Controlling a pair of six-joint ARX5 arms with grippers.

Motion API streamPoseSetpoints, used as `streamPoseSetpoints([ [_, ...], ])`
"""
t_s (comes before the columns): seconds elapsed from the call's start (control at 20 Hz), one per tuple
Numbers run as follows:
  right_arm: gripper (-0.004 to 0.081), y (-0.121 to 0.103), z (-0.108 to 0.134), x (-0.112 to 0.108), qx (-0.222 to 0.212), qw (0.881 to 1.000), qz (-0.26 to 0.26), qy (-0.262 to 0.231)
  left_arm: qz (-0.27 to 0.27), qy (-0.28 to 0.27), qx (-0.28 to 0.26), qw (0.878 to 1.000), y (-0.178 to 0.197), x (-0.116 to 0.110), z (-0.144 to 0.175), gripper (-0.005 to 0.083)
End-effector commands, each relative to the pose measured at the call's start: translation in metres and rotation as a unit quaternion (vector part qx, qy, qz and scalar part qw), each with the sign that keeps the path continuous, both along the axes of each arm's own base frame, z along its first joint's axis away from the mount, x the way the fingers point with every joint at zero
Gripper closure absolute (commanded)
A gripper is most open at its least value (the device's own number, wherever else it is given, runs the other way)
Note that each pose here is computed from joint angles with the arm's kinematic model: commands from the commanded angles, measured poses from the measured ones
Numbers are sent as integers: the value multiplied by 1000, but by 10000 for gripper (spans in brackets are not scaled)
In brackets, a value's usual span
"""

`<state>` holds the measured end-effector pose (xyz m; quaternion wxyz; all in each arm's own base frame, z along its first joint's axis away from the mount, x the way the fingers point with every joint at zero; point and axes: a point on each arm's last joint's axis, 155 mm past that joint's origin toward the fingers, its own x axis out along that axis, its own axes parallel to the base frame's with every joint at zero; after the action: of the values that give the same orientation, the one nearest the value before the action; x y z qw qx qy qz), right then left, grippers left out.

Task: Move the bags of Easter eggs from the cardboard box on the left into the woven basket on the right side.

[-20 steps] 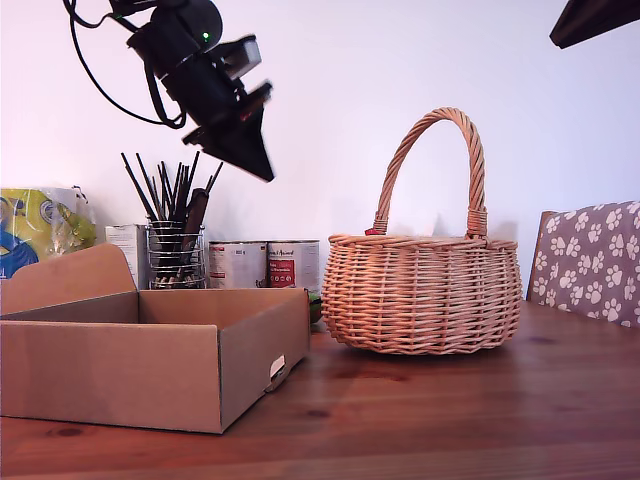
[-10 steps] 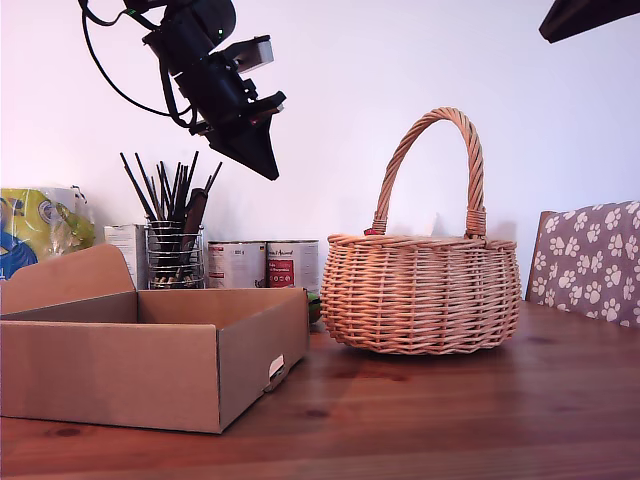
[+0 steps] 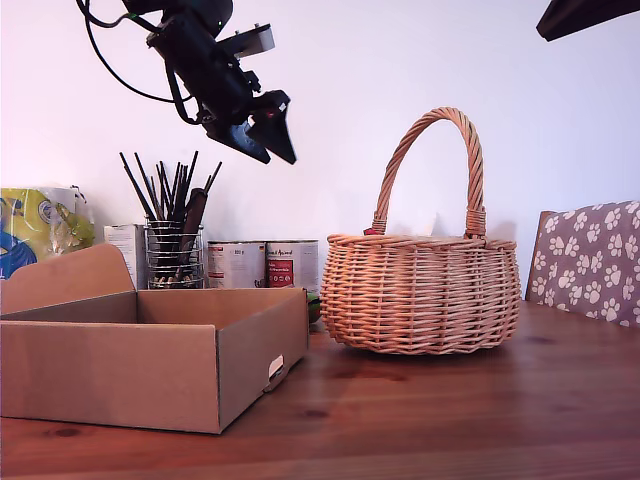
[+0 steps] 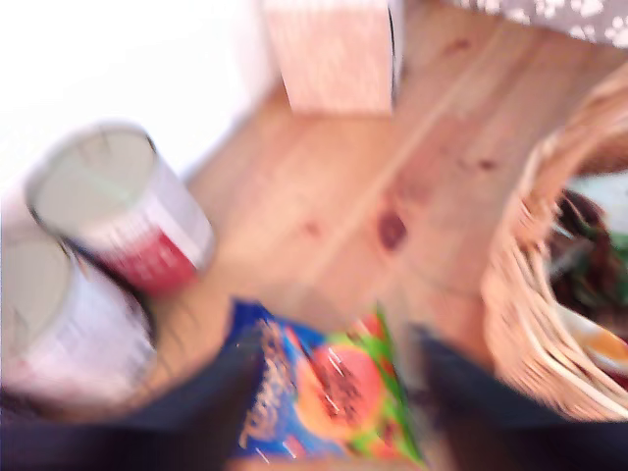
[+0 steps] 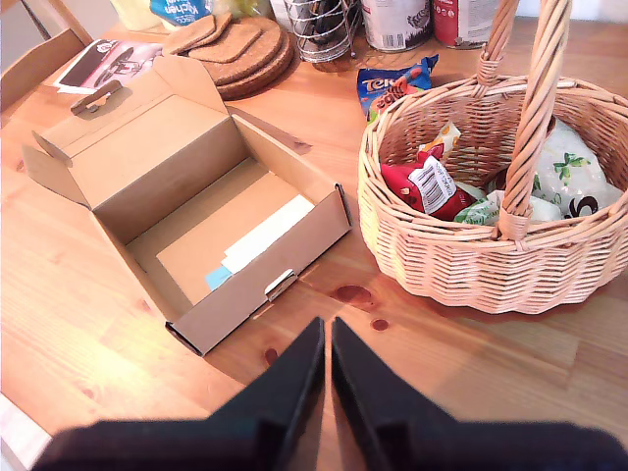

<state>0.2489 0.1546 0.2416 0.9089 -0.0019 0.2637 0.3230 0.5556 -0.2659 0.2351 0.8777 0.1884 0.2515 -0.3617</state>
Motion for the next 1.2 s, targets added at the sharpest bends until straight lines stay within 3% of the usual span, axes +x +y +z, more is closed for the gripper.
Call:
streamPoseSetpoints([
  [0.0, 780, 2, -6, -1, 1, 1000, 4, 8, -17, 17, 7, 1000, -9, 7, -33, 12],
  [0.65, 780, 2, -7, -1, 0, 1000, 4, 8, -16, 62, 44, 997, -14, 34, -154, 11],
  [0.95, 780, 2, -5, 0, 1, 1000, 4, 4, -12, 90, 54, 994, -13, 33, -194, 11],
  [1.15, 780, 3, -3, 1, 4, 1000, 3, -1, -2, 98, 39, 994, -14, 34, -194, 10],
])
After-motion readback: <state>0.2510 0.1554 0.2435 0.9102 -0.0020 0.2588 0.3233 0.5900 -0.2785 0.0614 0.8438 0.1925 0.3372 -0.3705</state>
